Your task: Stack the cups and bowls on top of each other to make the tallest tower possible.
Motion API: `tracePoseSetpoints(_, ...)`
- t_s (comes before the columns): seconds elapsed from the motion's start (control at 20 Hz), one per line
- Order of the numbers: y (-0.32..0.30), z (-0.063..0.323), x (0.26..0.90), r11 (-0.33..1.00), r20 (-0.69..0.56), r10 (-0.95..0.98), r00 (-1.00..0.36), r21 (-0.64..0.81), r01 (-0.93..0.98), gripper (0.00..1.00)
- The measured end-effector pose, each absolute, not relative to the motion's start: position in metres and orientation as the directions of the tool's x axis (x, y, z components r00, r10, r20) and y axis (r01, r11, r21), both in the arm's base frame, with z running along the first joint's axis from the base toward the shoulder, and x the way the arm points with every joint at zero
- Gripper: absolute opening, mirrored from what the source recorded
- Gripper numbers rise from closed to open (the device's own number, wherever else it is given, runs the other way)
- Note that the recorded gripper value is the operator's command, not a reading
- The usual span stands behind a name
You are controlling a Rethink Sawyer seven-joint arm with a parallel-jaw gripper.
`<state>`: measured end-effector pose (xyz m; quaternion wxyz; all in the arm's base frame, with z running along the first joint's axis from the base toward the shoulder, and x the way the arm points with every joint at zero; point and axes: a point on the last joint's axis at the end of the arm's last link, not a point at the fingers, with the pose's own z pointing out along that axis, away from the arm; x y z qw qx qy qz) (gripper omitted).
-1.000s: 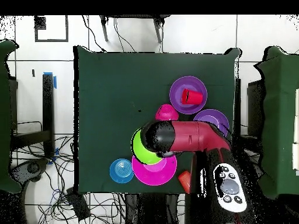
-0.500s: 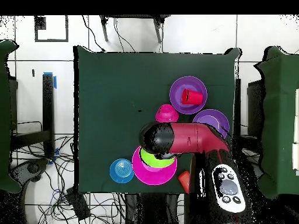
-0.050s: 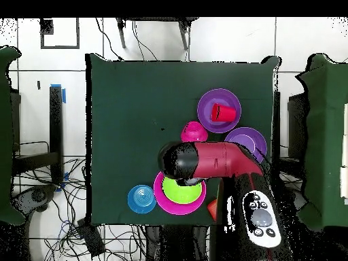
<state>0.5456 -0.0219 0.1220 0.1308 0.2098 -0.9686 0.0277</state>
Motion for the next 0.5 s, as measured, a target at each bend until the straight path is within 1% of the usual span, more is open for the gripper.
tracePoseSetpoints(0.3,-0.006,0.142,0.57,0.898,0.283,-0.418,-0.863,-0.014,-0.439,1.0)
tracePoseSetpoints(0.45,0.0,0.151,0.589,0.892,0.264,-0.428,-0.865,-0.033,-0.451,1.0)
tracePoseSetpoints(0.5,0.006,0.159,0.608,0.886,0.238,-0.436,-0.868,-0.054,-0.46,1.0)
